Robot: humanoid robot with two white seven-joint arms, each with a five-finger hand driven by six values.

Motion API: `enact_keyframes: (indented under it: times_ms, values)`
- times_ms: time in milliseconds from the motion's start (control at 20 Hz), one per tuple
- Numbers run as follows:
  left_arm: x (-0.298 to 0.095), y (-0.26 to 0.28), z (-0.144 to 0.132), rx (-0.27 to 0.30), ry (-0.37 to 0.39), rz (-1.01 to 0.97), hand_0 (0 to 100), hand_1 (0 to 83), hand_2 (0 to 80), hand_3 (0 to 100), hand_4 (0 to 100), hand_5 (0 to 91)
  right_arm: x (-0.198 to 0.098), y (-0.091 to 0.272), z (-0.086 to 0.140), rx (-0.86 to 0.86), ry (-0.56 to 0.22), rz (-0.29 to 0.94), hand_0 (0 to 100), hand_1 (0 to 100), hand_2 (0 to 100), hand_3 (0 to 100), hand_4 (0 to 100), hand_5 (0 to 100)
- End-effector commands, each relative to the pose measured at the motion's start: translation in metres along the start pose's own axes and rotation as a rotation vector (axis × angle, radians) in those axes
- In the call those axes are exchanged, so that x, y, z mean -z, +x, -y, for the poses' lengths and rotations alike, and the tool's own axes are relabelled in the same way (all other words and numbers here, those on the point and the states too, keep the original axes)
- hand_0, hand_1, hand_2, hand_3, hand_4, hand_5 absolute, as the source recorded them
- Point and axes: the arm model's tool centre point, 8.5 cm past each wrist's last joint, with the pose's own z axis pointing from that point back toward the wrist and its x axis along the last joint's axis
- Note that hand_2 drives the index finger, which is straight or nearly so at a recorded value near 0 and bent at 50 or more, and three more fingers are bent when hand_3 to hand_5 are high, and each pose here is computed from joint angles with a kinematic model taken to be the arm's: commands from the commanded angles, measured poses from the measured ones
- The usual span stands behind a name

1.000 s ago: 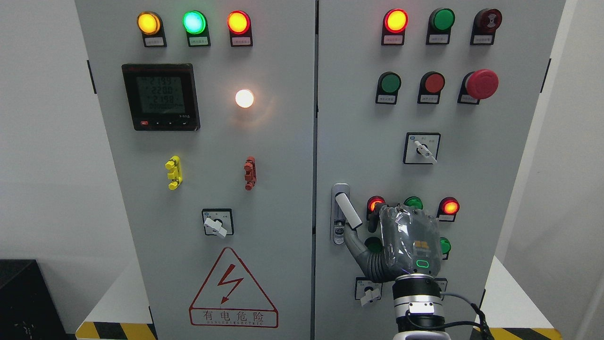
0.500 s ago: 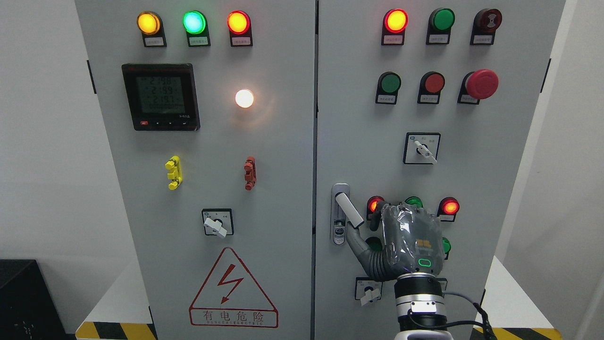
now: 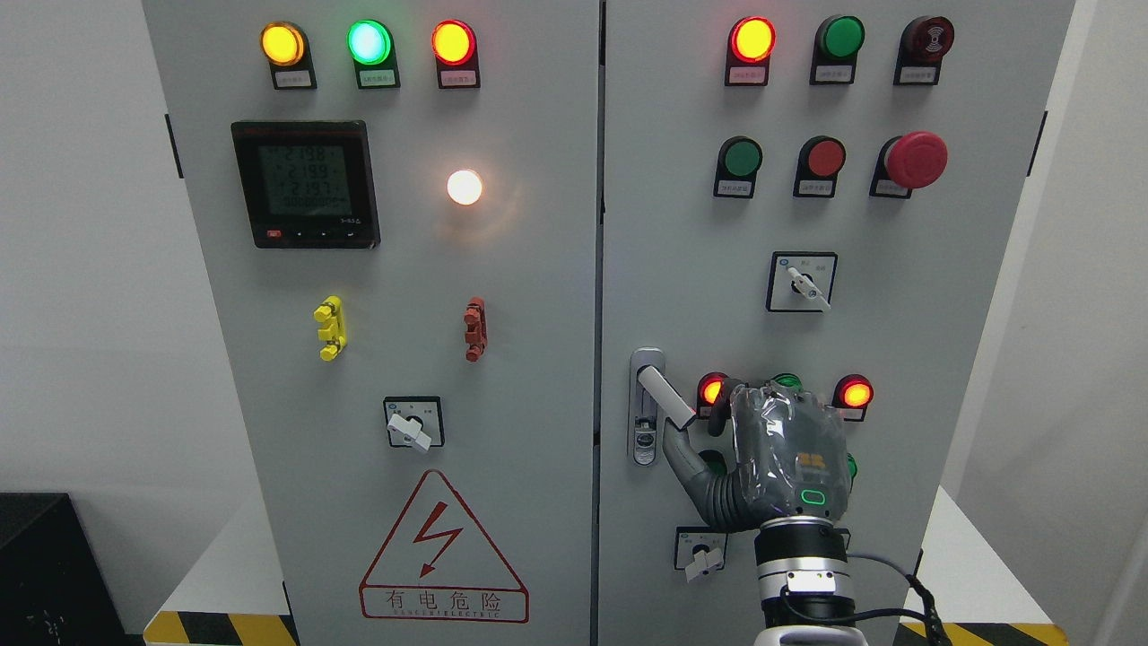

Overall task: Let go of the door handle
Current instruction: 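Rotate the grasped handle sideways to horizontal with the right hand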

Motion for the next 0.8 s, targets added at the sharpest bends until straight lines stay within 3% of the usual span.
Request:
enact_keyframes:
  times_ms: [0, 750]
  values:
    - [0.0000, 0.0000, -0.0006, 0.000, 0.000, 0.000, 0, 0.0, 4.2, 11, 1, 0.0, 0.0009, -0.0012, 0.0029, 0.002, -0.007, -0.003, 43, 39, 70, 93, 77, 73]
    - [0.0000, 0.0000, -0.0006, 0.000, 0.000, 0.000, 0, 0.0, 4.4, 11, 0, 0.0, 0.0057, -0.0047, 0.0068, 0.037, -0.012, -0.009, 43, 39, 69, 93, 77, 73]
